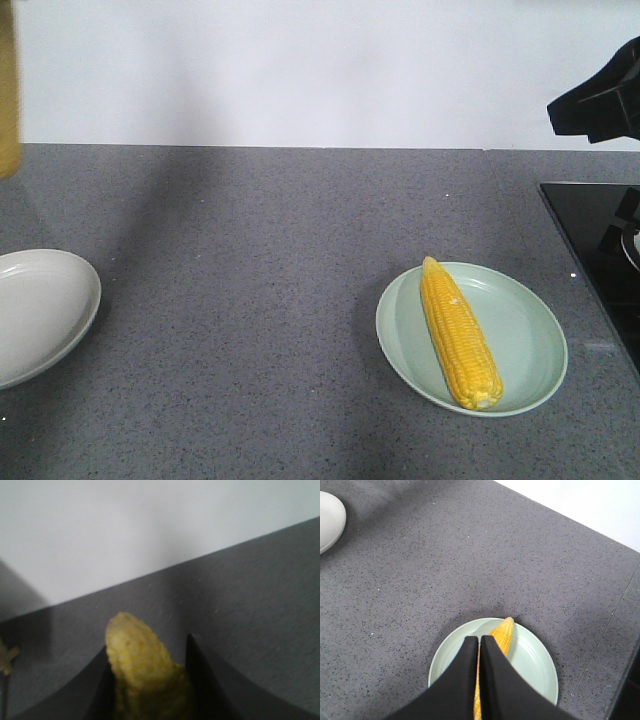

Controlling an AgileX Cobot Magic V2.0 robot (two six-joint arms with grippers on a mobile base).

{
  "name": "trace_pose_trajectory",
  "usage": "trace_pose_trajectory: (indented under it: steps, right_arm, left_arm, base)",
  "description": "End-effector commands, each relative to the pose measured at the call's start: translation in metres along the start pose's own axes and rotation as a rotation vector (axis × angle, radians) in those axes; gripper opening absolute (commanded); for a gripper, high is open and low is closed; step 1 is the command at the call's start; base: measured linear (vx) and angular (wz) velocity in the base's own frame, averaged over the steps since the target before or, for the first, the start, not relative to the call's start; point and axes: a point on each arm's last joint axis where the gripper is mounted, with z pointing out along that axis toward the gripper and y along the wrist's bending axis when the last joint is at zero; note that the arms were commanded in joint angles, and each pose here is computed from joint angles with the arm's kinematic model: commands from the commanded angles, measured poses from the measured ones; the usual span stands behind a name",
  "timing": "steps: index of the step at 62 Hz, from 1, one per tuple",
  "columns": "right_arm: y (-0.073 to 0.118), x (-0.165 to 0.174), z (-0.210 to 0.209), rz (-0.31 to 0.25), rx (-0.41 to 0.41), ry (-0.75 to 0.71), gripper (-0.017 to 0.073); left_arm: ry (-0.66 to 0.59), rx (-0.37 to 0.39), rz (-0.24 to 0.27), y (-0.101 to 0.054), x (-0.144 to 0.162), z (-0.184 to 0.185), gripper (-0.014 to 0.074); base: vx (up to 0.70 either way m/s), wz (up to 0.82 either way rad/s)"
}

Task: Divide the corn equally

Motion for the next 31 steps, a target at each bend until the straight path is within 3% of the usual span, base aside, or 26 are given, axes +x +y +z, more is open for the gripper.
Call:
trace_pose_trajectory:
  steps: [1,12,18,31]
  right_arm:
    - [0.003,-0.007,-0.015,-0.020,0.017,-0.089,-0.0008]
    - [0.003,-0.006,-0.015,-0.021,0.014,-0.079,-0.0008]
    - [0.004,-0.005,-0.015,-0.020,0.010,-0.071,-0.0008]
    - [0.004,-0.004,-0.015,-0.020,0.005,-0.055,-0.0008]
  left_arm:
    - [0.016,-0.073,-0.034,0.021,0.019,-0.009,-0.0006]
    - [0.186,-0.123,-0.064,0.037,0.055,0.027,-0.0006]
    - [0.245,-0.131,-0.090,0.039,0.069,0.050,-0.0006]
    - [0.325,-0.130,-0.082,0.040,0.088,0.085,-0.0006]
  base:
    - [0.00,0.00]
    - [0.00,0.00]
    - [0.00,0.00]
    - [0.00,0.00]
